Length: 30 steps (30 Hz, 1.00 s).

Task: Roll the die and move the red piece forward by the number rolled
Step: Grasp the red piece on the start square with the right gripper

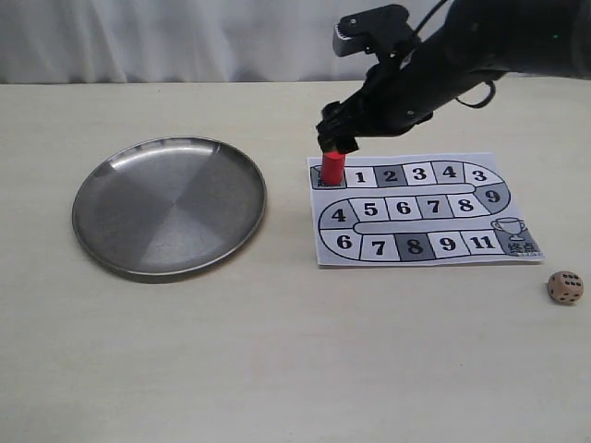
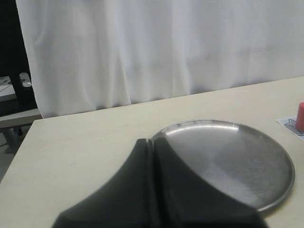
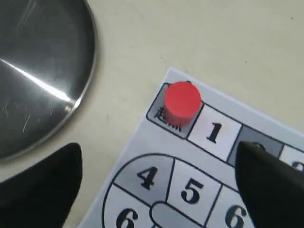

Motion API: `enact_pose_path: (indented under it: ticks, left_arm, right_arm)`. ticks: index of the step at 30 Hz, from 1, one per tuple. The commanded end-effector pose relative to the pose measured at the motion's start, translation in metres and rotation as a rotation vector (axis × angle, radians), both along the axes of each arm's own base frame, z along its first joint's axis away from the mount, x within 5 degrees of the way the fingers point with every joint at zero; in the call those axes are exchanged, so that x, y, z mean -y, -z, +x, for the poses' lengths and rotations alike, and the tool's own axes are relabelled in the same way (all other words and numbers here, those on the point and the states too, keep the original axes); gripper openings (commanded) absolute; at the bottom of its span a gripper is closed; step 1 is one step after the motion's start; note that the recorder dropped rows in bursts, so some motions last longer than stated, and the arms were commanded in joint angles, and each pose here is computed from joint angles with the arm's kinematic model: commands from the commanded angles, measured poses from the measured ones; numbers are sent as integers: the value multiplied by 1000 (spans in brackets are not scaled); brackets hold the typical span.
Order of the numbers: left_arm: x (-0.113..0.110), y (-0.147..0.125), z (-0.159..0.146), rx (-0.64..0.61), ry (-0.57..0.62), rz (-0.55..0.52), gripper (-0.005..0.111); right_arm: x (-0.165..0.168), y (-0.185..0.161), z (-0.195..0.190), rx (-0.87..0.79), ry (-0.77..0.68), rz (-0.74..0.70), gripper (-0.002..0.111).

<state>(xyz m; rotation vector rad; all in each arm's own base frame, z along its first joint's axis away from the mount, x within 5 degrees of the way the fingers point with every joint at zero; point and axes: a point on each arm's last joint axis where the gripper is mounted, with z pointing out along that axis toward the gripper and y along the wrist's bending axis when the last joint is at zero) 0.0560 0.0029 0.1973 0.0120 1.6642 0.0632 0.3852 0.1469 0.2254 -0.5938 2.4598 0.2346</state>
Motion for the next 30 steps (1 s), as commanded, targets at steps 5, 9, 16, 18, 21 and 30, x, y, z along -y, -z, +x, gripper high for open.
enact_pose_path:
  ticks: [5, 9, 16, 18, 21, 30]
  left_arm:
    - [1, 0, 0, 9, 10, -3, 0]
    - [1, 0, 0, 9, 10, -3, 0]
    - [1, 0, 0, 9, 10, -3, 0]
    - [1, 0, 0, 9, 10, -3, 0]
    - [1, 0, 0, 9, 10, -3, 0]
    - [1, 0, 0, 9, 10, -3, 0]
  right_arm:
    - [-16, 30, 38, 26, -4, -13, 88]
    - [-19, 48, 52, 62, 4, -14, 88]
    - [-15, 80, 66, 108, 6, -54, 88]
    - [-14, 89, 67, 95, 6, -60, 87]
    - [-16, 95, 67, 87, 0, -66, 72]
    - [-17, 95, 68, 101, 0, -62, 4]
